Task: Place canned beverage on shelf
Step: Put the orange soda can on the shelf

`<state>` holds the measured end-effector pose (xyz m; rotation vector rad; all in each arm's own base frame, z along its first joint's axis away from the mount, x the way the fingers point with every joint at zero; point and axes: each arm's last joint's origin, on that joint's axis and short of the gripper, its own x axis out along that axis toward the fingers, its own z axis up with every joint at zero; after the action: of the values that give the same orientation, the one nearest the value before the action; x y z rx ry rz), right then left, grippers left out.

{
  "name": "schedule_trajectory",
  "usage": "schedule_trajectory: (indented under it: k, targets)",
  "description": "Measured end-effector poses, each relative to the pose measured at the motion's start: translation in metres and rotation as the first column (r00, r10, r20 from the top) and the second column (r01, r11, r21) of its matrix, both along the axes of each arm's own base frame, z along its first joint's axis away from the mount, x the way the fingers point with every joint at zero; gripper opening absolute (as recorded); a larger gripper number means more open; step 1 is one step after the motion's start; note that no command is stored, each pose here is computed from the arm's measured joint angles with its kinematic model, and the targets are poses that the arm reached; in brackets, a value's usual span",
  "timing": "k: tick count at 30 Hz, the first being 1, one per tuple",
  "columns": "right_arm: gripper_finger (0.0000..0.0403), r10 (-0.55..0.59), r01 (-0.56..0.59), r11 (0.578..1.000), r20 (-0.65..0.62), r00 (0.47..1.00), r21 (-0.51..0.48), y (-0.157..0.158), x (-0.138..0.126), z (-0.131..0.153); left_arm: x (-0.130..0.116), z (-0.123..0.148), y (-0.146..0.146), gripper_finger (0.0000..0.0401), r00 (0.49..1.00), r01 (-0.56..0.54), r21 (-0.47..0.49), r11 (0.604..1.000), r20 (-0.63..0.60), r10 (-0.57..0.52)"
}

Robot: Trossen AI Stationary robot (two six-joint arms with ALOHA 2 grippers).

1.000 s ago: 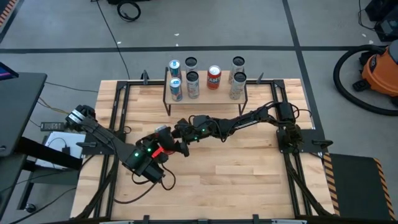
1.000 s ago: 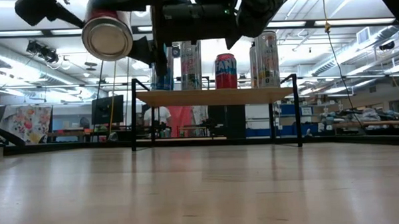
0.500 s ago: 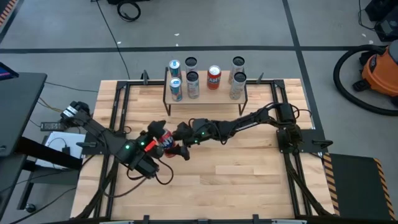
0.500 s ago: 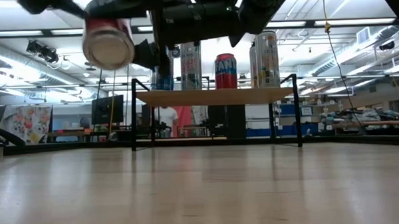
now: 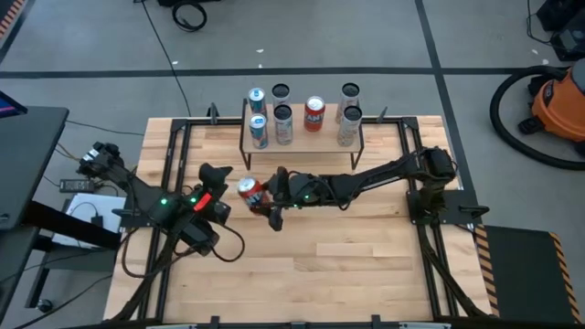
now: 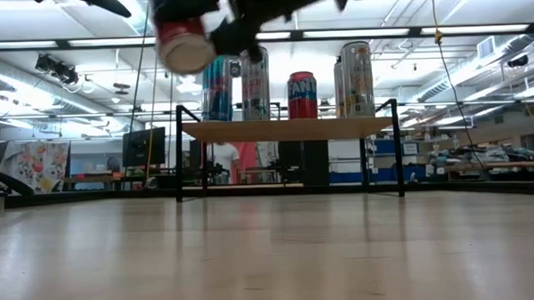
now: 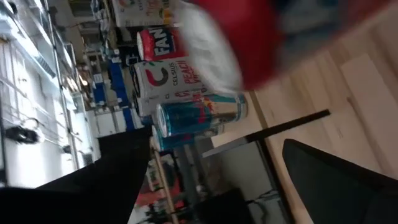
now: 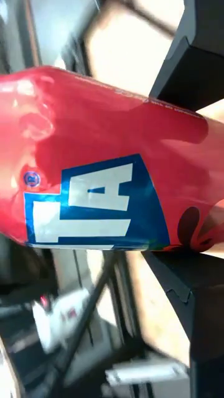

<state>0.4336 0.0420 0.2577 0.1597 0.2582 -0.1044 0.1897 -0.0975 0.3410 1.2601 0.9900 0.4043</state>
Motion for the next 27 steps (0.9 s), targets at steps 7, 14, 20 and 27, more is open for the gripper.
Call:
schedule_trajectory:
  k: [7, 14, 20, 27]
  targets:
    - [0.0314, -0.179, 0.179, 0.975, 0.019, 0.984, -0.13, 0.006, -0.031, 0.04, -0.01, 0.009, 0.007, 0.0378, 0.989, -0.046, -0.111, 0.993, 0.136, 0.061]
    - [0.0314, -0.353, 0.354, 0.906, 0.046, 0.935, -0.232, 0.01, -0.068, 0.08, -0.015, 0.012, 0.01, 0.0378, 0.958, -0.087, -0.244, 0.966, 0.244, 0.148]
    - [0.0314, -0.452, 0.452, 0.848, 0.069, 0.89, -0.275, 0.005, -0.099, 0.108, -0.015, 0.011, 0.009, 0.0378, 0.941, -0.112, -0.34, 0.934, 0.265, 0.209]
    - [0.0314, -0.476, 0.486, 0.829, 0.109, 0.873, -0.278, -0.006, -0.128, 0.136, -0.015, 0.01, 0.009, 0.0378, 0.936, -0.121, -0.379, 0.917, 0.265, 0.233]
